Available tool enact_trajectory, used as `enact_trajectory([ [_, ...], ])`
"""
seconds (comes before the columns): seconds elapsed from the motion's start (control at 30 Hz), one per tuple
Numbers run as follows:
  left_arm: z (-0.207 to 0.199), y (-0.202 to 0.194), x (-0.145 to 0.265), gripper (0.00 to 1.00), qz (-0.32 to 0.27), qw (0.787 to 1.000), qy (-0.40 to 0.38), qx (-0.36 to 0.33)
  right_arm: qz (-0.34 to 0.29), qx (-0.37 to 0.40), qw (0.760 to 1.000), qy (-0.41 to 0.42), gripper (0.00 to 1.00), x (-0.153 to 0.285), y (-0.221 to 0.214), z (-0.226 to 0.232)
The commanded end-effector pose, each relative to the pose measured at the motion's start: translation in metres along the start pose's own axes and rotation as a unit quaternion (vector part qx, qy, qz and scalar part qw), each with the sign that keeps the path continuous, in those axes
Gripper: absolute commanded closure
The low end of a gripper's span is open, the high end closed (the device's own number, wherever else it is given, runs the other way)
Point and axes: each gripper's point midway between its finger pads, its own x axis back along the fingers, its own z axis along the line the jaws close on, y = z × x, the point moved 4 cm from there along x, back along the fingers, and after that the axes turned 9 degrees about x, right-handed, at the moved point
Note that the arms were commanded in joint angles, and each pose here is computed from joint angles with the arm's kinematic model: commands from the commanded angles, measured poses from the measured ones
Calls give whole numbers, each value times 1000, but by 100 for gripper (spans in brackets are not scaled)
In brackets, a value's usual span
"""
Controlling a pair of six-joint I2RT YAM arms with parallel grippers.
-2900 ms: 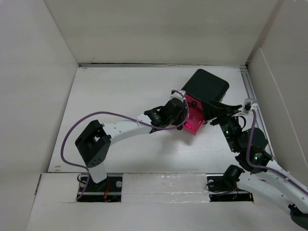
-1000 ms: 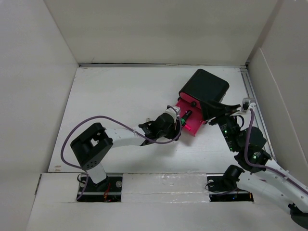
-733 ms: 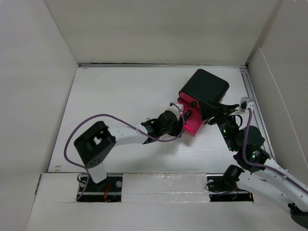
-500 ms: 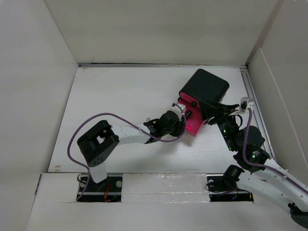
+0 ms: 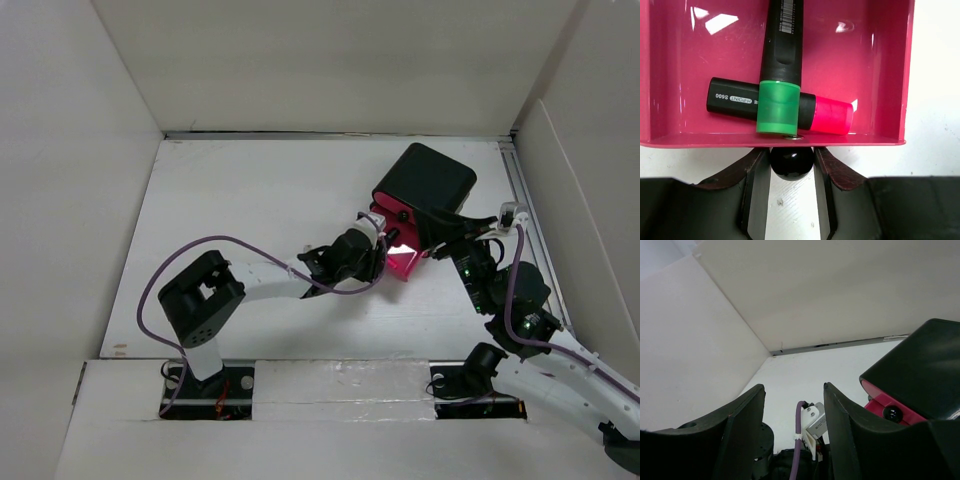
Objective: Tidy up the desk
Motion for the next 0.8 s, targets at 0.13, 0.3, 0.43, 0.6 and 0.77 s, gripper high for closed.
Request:
enact_trajectory([
  [0.13, -37, 72, 11, 100, -105, 994, -32, 26, -28, -13, 1000, 1, 44, 1, 17, 1],
  [0.3, -38, 76, -3, 100, -106, 994, -20, 19, -26, -13, 1000, 1, 44, 0, 15, 1],
  [0.43, -41, 83, -19, 100, -107, 994, -24, 21, -26, -14, 1000, 4, 44, 0, 16, 2],
  [0.6, -37, 88, -34, 100, -111, 993, -9, 26, -27, -12, 1000, 2, 44, 0, 16, 2],
  [0.77, -32, 85, -44, 100, -113, 993, 9, 28, -24, -12, 1000, -1, 44, -2, 13, 1],
])
